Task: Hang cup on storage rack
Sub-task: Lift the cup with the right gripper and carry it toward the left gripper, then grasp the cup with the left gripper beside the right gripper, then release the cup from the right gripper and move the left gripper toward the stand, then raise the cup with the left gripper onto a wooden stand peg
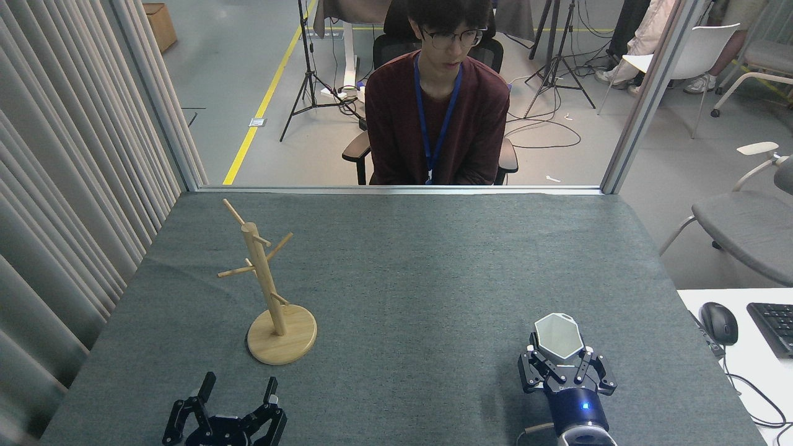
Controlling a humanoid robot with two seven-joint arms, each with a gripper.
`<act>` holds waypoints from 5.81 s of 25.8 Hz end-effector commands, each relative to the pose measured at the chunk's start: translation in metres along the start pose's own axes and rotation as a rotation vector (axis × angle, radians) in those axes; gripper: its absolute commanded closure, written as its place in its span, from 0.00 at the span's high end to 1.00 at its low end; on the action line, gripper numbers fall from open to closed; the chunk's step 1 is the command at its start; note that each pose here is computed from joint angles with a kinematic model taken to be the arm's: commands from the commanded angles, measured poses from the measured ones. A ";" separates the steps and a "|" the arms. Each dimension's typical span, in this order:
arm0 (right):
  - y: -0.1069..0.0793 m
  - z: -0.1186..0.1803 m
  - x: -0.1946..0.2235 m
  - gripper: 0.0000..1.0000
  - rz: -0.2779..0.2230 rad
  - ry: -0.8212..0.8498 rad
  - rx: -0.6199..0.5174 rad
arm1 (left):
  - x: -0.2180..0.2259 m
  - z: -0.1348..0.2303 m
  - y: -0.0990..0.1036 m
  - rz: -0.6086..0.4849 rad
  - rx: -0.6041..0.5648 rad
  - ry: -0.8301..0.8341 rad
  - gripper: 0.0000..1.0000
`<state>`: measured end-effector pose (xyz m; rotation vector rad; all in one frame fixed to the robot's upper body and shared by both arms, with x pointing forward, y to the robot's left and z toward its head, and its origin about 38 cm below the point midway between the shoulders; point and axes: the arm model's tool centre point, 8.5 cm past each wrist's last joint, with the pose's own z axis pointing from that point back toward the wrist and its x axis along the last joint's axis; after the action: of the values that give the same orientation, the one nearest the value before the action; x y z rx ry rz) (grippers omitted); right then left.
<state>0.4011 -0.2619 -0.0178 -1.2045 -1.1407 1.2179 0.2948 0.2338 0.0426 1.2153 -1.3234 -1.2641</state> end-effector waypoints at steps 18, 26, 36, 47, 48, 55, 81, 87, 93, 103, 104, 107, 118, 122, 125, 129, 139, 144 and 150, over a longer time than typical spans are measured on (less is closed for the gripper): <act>-0.101 0.053 0.088 0.62 -0.028 -0.178 -0.330 | 0.174 -0.019 -0.009 -0.100 0.014 -0.468 0.99; -0.102 0.076 0.155 0.62 -0.028 -0.297 -0.333 | 0.189 -0.022 -0.006 -0.128 0.027 -0.511 0.99; -0.095 0.103 0.194 0.63 -0.047 -0.373 -0.309 | 0.188 -0.022 -0.004 -0.128 0.035 -0.511 0.99; -0.088 0.127 0.202 0.66 -0.063 -0.397 -0.285 | 0.188 -0.022 -0.004 -0.126 0.036 -0.510 0.99; -0.088 0.130 0.203 0.66 -0.066 -0.401 -0.284 | 0.188 -0.022 -0.004 -0.126 0.038 -0.510 0.99; -0.091 0.140 0.217 0.66 -0.047 -0.443 -0.296 | 0.187 -0.022 -0.002 -0.124 0.049 -0.509 0.99; -0.115 0.145 0.219 0.99 -0.082 -0.468 -0.417 | 0.186 -0.025 0.000 -0.123 0.057 -0.503 0.51; -0.158 0.114 0.195 0.99 -0.124 -0.331 -0.549 | 0.187 -0.025 0.000 -0.122 0.058 -0.504 0.51; -0.121 0.067 0.079 0.99 -0.268 0.042 -0.374 | 0.186 -0.025 0.000 -0.122 0.059 -0.500 0.51; -0.041 0.112 0.023 0.99 -0.070 -0.005 -0.121 | 0.161 -0.028 0.001 -0.129 0.060 -0.408 0.53; -0.040 0.112 0.021 0.99 -0.067 -0.006 -0.120 | 0.152 -0.030 0.001 -0.132 0.058 -0.383 0.53; -0.042 0.110 0.019 0.99 -0.060 -0.009 -0.124 | 0.119 -0.037 0.002 -0.147 0.058 -0.284 0.52; -0.044 0.105 0.010 0.99 -0.022 -0.024 -0.131 | -0.016 -0.026 0.022 -0.265 0.074 0.194 0.44; -0.044 0.103 0.010 0.99 -0.020 -0.024 -0.131 | -0.025 -0.040 0.021 -0.345 0.074 0.279 0.44; -0.045 0.102 0.011 0.99 -0.022 -0.025 -0.135 | -0.044 -0.046 0.013 -0.464 0.037 0.331 0.45; -0.047 0.100 0.011 0.99 -0.022 -0.026 -0.140 | -0.058 -0.064 0.012 -0.553 0.011 0.375 0.45; -0.047 0.093 0.011 0.99 -0.021 -0.026 -0.141 | -0.059 -0.106 0.015 -0.534 0.001 0.369 0.45; -0.045 0.089 0.011 0.99 -0.020 -0.026 -0.137 | -0.056 -0.109 0.007 -0.543 -0.019 0.359 0.46; -0.045 0.088 0.011 0.99 -0.022 -0.025 -0.138 | -0.048 -0.115 0.005 -0.549 -0.022 0.340 0.55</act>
<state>0.3149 -0.2470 0.0312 -1.2796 -1.2690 1.1576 0.4104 0.2741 0.0551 1.7612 -0.7381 -1.3470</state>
